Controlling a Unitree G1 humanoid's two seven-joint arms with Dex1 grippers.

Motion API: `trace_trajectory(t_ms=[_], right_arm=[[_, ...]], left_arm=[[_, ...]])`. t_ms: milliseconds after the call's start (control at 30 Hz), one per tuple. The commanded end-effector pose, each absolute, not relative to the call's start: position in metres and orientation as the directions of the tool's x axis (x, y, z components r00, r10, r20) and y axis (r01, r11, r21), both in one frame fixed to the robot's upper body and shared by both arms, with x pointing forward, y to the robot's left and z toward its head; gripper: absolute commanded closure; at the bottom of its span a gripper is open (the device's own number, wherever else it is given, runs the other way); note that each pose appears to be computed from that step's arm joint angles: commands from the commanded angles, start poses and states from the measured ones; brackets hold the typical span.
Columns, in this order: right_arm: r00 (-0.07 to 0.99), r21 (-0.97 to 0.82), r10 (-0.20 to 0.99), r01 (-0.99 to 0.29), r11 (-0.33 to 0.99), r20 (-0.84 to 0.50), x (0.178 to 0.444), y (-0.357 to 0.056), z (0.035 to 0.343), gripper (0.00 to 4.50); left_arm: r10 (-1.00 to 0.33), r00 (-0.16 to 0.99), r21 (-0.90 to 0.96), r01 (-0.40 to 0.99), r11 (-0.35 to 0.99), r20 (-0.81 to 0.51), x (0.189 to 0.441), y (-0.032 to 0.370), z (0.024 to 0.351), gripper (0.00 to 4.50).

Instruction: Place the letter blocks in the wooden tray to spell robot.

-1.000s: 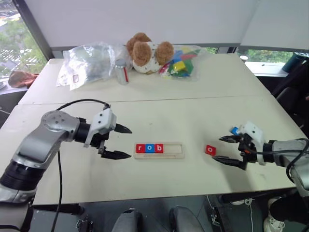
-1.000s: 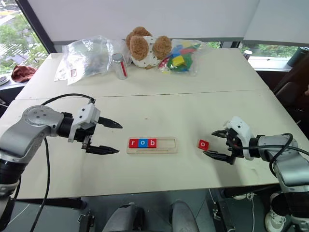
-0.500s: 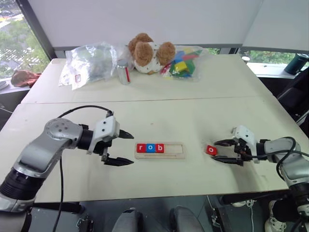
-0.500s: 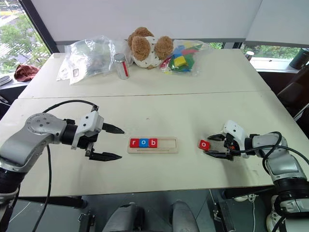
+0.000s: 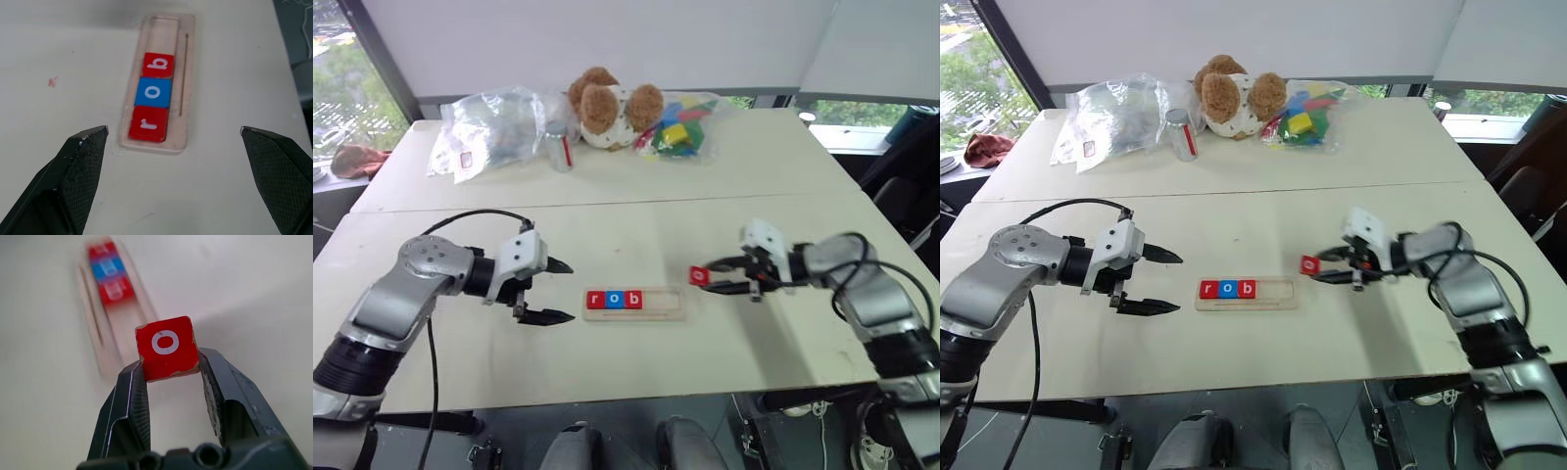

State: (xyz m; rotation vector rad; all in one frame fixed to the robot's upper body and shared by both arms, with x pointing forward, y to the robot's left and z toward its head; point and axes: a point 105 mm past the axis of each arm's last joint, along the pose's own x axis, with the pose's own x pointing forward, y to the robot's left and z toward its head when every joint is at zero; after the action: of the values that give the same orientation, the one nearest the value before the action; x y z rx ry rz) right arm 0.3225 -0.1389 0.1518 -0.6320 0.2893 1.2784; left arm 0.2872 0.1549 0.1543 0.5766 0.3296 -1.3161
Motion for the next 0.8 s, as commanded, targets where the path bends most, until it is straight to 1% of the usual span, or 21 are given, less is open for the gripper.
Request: trace_trajectory(t_ms=[33, 167, 400, 600, 667, 800], right_arm=[[0.244, -0.259, 0.763, -0.960, 0.104, -0.598, 0.324, -0.127, 0.145, 3.42], [0.207, -0.234, 0.726, -0.970, 0.065, -0.656, 0.326, -0.119, 0.138, 3.42], [0.138, -0.197, 0.703, -0.980, -0.002, -0.697, 0.319, -0.109, 0.127, 3.42], [0.135, -0.198, 0.695, -0.980, -0.011, -0.706, 0.319, -0.106, 0.121, 3.42], [0.150, -0.218, 0.689, -0.976, -0.011, -0.709, 0.322, -0.104, 0.119, 3.42], [0.151, -0.216, 0.704, -0.976, -0.003, -0.694, 0.322, -0.098, 0.120, 3.42]], left_arm=[[-0.808, 0.245, 0.247, 0.960, 0.128, -0.536, 0.287, 0.155, 0.160, 0.00], [-0.811, 0.252, 0.245, 0.960, 0.138, -0.529, 0.286, 0.153, 0.158, 0.00], [-0.817, 0.262, 0.237, 0.958, 0.159, -0.514, 0.282, 0.149, 0.154, 0.00], [-0.817, 0.271, 0.237, 0.957, 0.170, -0.509, 0.283, 0.150, 0.153, 0.00], [-0.818, 0.273, 0.237, 0.956, 0.172, -0.507, 0.283, 0.149, 0.152, 0.00], [-0.821, 0.273, 0.237, 0.956, 0.174, -0.500, 0.284, 0.146, 0.152, 0.00]])
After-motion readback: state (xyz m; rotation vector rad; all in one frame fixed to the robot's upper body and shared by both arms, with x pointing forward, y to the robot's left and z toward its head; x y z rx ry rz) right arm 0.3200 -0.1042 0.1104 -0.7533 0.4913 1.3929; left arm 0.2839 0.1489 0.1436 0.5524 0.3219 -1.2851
